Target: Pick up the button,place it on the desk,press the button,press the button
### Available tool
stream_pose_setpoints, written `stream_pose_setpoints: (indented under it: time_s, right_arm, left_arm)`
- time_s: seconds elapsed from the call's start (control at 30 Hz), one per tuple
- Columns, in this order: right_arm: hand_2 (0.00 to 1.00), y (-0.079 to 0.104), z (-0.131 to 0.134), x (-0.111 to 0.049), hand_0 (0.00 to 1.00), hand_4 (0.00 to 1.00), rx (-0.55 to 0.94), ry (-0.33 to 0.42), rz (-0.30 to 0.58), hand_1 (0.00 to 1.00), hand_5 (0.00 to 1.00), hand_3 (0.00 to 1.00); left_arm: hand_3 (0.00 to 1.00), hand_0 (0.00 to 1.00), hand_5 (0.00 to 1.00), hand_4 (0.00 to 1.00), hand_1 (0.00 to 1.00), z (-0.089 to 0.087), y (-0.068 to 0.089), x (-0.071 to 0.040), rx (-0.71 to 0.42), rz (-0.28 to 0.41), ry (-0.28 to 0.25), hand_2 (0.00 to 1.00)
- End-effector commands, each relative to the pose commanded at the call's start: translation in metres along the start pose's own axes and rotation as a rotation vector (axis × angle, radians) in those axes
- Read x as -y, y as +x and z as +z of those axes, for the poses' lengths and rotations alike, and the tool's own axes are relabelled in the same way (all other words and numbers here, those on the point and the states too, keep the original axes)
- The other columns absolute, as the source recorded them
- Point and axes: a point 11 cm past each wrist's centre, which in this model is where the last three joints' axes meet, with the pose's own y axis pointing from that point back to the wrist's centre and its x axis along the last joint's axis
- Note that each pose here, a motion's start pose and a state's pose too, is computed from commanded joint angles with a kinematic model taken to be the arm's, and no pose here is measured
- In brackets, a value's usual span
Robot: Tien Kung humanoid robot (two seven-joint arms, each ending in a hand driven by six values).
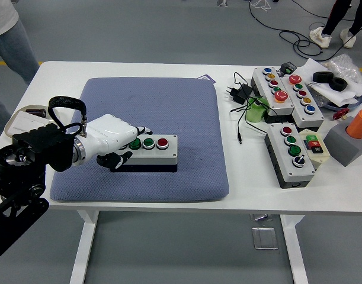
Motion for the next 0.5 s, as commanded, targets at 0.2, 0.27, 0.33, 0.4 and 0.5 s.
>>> stream_pose_setpoints:
  time_s: [0.2,0.27,0.33,0.4,0.5]
  right_arm:
    - [0.532,0.000,0.000,0.000,0.631,0.263,0.000,0.001,0.001,0.477,0.008,0.583]
    - [0.532,0.000,-0.001,0.000,0.631,0.263,0.000,0.002,0.001,0.477,0.008,0.583]
    - [0.532,0.000,-0.002,0.000,0.631,0.263,0.001,0.003,0.001,0.477,0.008,0.583]
    - [0.532,0.000,-0.002,0.000,0.631,0.262,0.003,0.004,0.001,0.478,0.008,0.583]
    - [0.532,0.000,-0.004,0.000,0.631,0.262,0.004,0.007,0.000,0.478,0.008,0.583]
  left_arm:
    - [0.925,0.084,0.002,0.518,0.026,-0.002,-0.011,0.006,-0.001,-0.034,0.009,0.054]
    - [0.925,0.084,0.002,0.518,0.026,-0.003,-0.013,0.008,-0.002,-0.044,0.015,0.054]
    - [0.925,0.084,0.002,0.518,0.026,-0.005,-0.014,0.009,-0.004,-0.050,0.020,0.054]
    - [0.926,0.084,0.002,0.517,0.026,-0.006,-0.015,0.010,-0.007,-0.051,0.025,0.054]
    - [0.926,0.084,0.002,0.517,0.026,-0.008,-0.013,0.012,-0.005,-0.051,0.029,0.054]
